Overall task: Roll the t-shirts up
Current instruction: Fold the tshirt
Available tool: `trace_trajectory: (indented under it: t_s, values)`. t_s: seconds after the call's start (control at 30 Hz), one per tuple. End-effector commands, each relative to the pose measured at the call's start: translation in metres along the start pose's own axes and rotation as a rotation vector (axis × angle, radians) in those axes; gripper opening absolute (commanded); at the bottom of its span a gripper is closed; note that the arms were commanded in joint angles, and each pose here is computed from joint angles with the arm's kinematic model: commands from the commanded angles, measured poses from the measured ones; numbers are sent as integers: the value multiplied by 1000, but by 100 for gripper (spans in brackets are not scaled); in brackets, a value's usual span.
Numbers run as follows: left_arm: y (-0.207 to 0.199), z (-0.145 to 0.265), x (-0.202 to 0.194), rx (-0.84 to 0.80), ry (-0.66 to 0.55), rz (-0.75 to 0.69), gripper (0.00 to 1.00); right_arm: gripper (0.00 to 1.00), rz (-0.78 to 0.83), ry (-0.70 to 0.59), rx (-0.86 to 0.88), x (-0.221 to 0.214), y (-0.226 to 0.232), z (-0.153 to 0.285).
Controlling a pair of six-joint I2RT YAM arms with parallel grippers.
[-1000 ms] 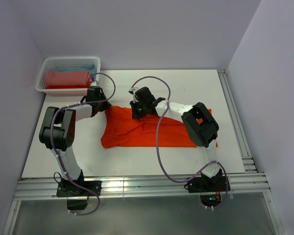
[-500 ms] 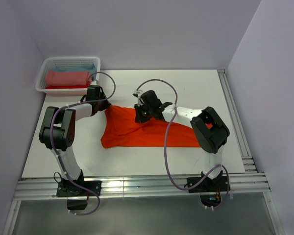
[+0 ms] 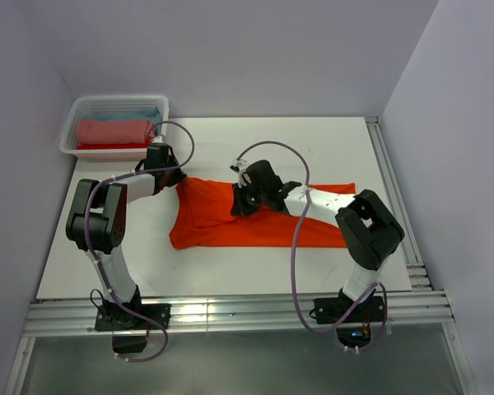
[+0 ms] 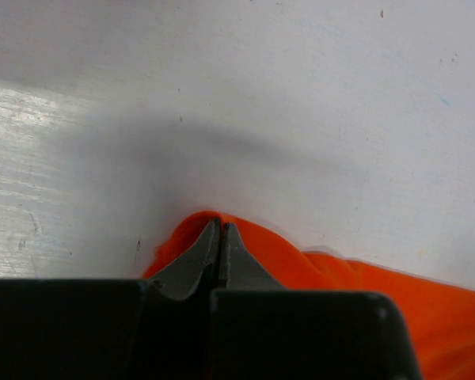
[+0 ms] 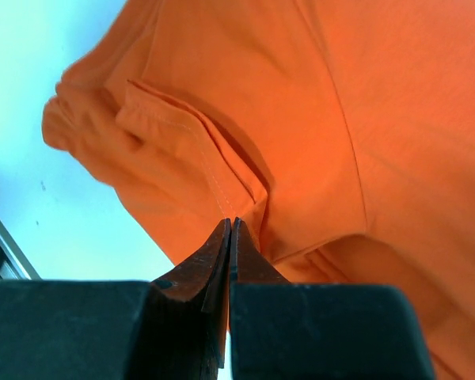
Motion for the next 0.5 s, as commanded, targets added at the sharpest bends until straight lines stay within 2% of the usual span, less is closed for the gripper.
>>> trace_trajectory:
  t_s: [0.0, 0.17, 0.33, 0.4, 0.47]
  values:
    - [-12, 3, 18, -25, -45, -23, 0, 1, 23, -46, 44, 5, 15, 11]
    - [-12, 3, 17, -23, -41, -23, 0, 11, 17, -28, 13, -5, 10, 17]
    - [-12, 1, 17, -21, -38, -25, 0, 15, 4, -11, -29, -24, 4, 21]
    - [-12, 1, 17, -20, -37, -26, 0, 20, -5, 7, -38, -34, 2, 21]
    - [-11, 1, 17, -16, -34, -29, 0, 34, -20, 22, -59, -42, -2, 20]
Point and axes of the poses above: each gripper's point midway between its finger pads, its own z axis back along the fingers, its own y axis along the line the jaws close on, x = y × z, the point moved 3 cm from there along z, back along the fingers
